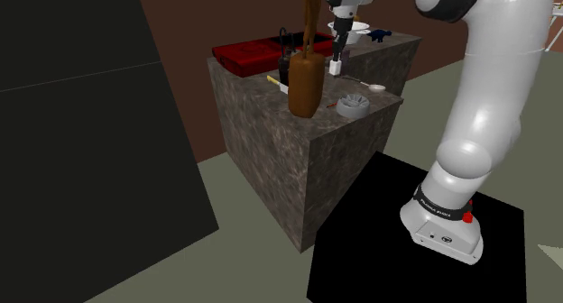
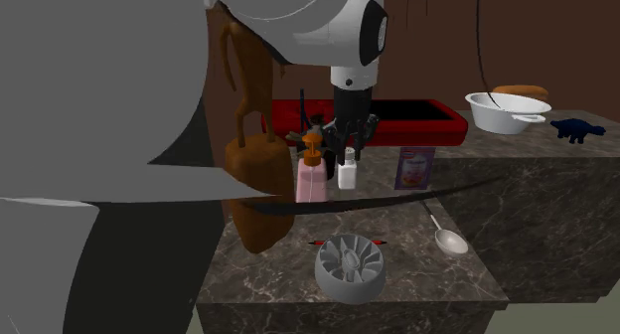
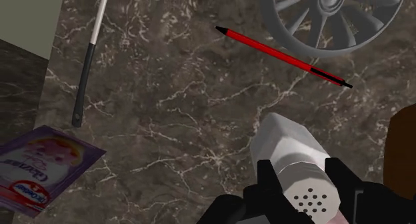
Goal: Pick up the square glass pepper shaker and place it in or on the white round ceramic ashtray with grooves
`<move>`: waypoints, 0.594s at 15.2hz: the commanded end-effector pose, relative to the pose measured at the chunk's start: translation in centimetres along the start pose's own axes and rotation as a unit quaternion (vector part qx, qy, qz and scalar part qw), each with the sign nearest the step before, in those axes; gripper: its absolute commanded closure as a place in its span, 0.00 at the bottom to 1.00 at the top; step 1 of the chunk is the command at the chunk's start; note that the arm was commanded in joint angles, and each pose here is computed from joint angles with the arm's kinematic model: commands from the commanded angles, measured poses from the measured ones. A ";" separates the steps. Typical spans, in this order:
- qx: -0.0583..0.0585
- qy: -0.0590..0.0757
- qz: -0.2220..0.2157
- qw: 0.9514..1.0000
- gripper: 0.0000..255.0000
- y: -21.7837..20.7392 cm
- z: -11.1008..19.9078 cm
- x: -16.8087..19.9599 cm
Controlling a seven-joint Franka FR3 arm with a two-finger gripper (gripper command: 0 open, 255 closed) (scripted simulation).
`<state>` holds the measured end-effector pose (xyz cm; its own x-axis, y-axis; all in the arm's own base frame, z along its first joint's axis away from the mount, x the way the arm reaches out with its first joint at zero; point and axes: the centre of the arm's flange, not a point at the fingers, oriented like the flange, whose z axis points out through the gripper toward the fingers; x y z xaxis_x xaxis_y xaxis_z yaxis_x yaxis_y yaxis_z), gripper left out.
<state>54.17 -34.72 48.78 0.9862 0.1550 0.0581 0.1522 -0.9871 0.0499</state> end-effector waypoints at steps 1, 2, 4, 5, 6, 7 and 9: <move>0.000 0.000 0.000 1.000 1.00 -1.1 -0.6 -2.1; 0.000 0.000 0.000 1.000 1.00 -1.7 -1.0 -3.2; 0.000 0.000 0.000 1.000 1.00 -2.8 -1.8 -5.5; 0.000 0.000 0.000 1.000 1.00 -3.3 -2.2 -6.6; 0.000 0.000 0.000 1.000 1.00 -3.9 -2.6 -7.7; 0.000 0.000 0.000 1.000 1.00 -4.5 -3.0 -8.9; 0.000 0.000 0.000 1.000 1.00 -5.6 -3.8 -11.1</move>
<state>43.70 -31.35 51.49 0.9863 0.1538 0.0592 0.1510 -0.9873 0.0494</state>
